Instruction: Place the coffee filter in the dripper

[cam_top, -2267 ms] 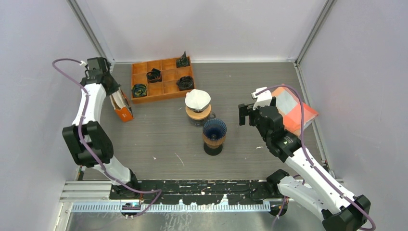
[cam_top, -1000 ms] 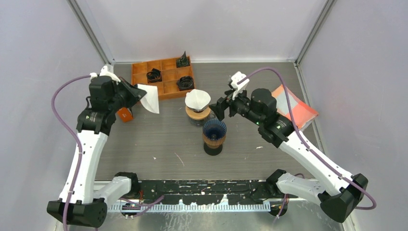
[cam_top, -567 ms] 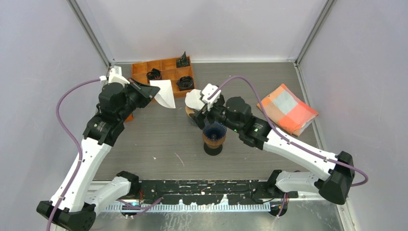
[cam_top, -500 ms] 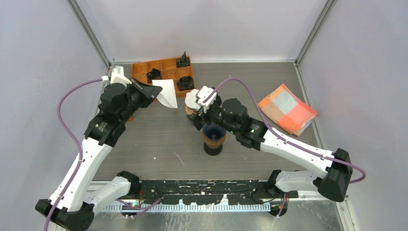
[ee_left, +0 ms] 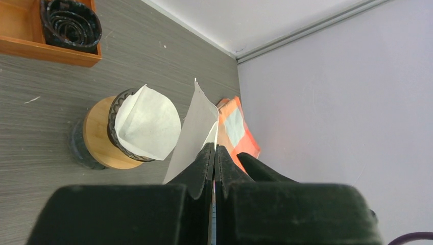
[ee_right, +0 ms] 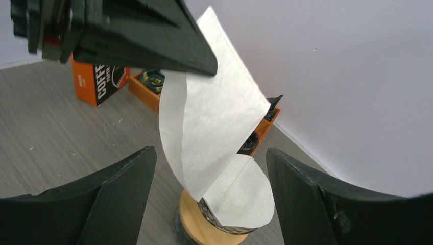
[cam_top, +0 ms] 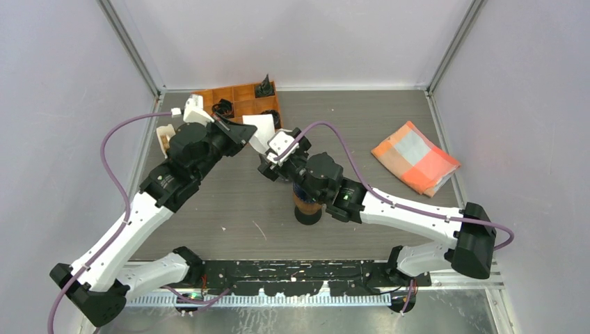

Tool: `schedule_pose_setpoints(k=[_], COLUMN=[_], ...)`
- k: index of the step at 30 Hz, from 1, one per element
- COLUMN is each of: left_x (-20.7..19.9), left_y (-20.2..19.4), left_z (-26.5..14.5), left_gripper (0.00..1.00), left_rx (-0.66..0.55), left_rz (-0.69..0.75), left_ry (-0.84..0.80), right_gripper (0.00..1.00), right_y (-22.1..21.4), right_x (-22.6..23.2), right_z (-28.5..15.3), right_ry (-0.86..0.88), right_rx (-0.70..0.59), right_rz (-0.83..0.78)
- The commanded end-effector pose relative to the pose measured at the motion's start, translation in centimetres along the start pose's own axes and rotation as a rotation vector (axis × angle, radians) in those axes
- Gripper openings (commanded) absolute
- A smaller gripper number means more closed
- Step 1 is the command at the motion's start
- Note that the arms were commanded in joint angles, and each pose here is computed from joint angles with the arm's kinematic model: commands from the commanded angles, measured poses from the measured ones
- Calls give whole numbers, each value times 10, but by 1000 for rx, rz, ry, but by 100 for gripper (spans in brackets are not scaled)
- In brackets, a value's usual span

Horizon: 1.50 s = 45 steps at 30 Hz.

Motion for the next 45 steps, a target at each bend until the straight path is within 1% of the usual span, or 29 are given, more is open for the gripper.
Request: schedule_pose_setpoints(k=[1, 8, 13, 22, 28, 32, 35, 36, 37, 39, 40, 42, 43, 44, 45], left_x=[-31, -38, -42, -44, -44, -44, -44, -45, -46, -47, -47, -48, -49, -48, -48], left_y=[10, 2, -5, -10, -10, -10, -11, -12, -12, -11, -11, -10, -10, -10, -9], left_z=[1, 4, 4, 4, 3, 1, 1, 0, 0, -1, -1, -2, -3, -3, -4], left_gripper=[0, 0, 0, 0, 0, 0, 0, 0, 0, 0, 0, 0, 0, 12, 17], left_rx=[-63, -50, -30, -16, -19, -19, -12, -9, -8, -8, -10, -13, -14, -16, -19], left_rz=[-2, 14, 17, 16, 18, 16, 16, 16, 15, 14, 15, 21, 21, 24, 29], left_ry=[-86, -94, -104, -107, -107, -112, -115, -119, -123, -129, -132, -144, -150, -150, -154], right_gripper=[83, 80, 73, 64, 56, 44, 31, 26, 22, 11, 7, 1, 1, 1, 1], right_y=[42, 35, 26, 13, 0, -1, 1, 2, 2, 4, 5, 6, 6, 8, 7], right_x=[-38, -43, -44, -37, -34, -34, -37, -38, -37, -37, -38, -39, -39, -40, -40], right_z=[3, 4, 4, 7, 5, 2, -1, -2, -3, -4, -5, -7, -8, -8, -9], right_ry=[-176, -236, -265, -269, -292, -291, -289, -290, -285, -275, -272, -269, -266, -265, -260], right_rx=[-111, -83, -52, -21, 32, 32, 33, 31, 33, 32, 32, 38, 42, 41, 47], right_rz=[39, 25, 26, -16, -60, -55, -53, -49, -48, -40, -34, -23, -19, -12, -10])
Point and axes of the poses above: each gripper's point midway between its finger pads, its own z axis out along the fingers, its own x axis along the line the jaws close on, y = z × x, the point moved 1 cm from there along -z, back along the fingers, and after that the axes turned 10 degrees about -z, right-handed, at the moved point
